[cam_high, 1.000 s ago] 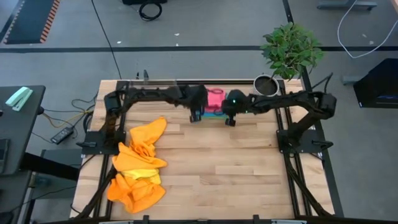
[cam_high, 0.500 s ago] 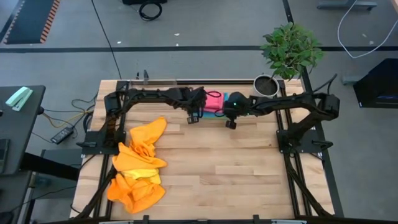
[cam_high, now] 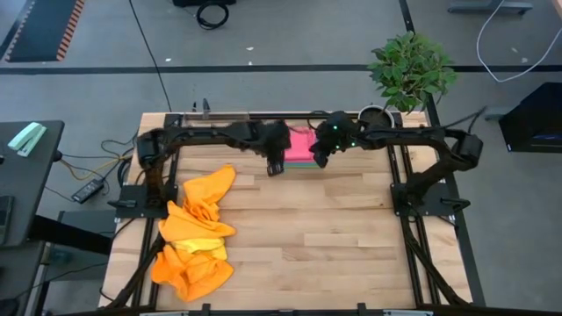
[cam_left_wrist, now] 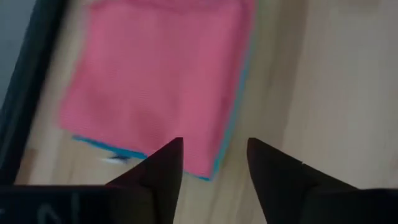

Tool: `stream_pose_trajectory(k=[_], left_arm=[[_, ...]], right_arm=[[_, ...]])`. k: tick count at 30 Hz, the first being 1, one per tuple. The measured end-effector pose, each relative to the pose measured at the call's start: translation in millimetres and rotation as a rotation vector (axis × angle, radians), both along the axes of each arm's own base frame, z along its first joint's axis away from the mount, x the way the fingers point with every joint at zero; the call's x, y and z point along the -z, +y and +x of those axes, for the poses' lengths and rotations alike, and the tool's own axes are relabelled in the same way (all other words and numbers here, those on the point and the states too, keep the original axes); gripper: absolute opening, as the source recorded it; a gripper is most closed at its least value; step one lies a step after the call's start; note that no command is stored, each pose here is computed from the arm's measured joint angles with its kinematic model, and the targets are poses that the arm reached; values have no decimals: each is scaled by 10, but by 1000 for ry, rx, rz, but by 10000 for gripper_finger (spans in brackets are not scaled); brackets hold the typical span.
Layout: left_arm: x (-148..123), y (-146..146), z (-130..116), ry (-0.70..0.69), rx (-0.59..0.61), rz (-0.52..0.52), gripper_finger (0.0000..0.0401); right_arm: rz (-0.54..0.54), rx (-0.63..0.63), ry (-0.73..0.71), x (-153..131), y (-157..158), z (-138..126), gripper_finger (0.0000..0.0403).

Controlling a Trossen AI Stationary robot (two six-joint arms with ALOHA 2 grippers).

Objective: Fold microfiber towels
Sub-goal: Stack the folded pink towel on the blue towel

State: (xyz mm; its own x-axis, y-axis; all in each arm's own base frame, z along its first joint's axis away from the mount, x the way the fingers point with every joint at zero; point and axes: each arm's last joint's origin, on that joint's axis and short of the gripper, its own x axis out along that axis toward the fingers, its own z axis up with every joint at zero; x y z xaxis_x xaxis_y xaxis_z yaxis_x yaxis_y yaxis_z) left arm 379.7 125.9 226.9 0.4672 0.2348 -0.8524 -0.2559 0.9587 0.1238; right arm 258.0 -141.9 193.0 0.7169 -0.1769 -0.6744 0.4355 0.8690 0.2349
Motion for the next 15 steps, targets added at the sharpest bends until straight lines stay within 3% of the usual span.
stream_pose_trajectory(k=[2, 5, 11, 15], left_arm=[[-93, 73, -56, -65, -28, -28, 189], [11, 175, -139, -85, -92, -94, 171], [213, 275, -289, -111, -179, -220, 85], [-61, 156, -378, -154, -156, -233, 24]], right_arm=[[-5, 3, -15, 73, -40, 60, 14], [25, 8, 0, 216, -53, 131, 7], [66, -8, 94, 508, -45, 190, 3], [34, -11, 90, 439, -41, 171, 2]])
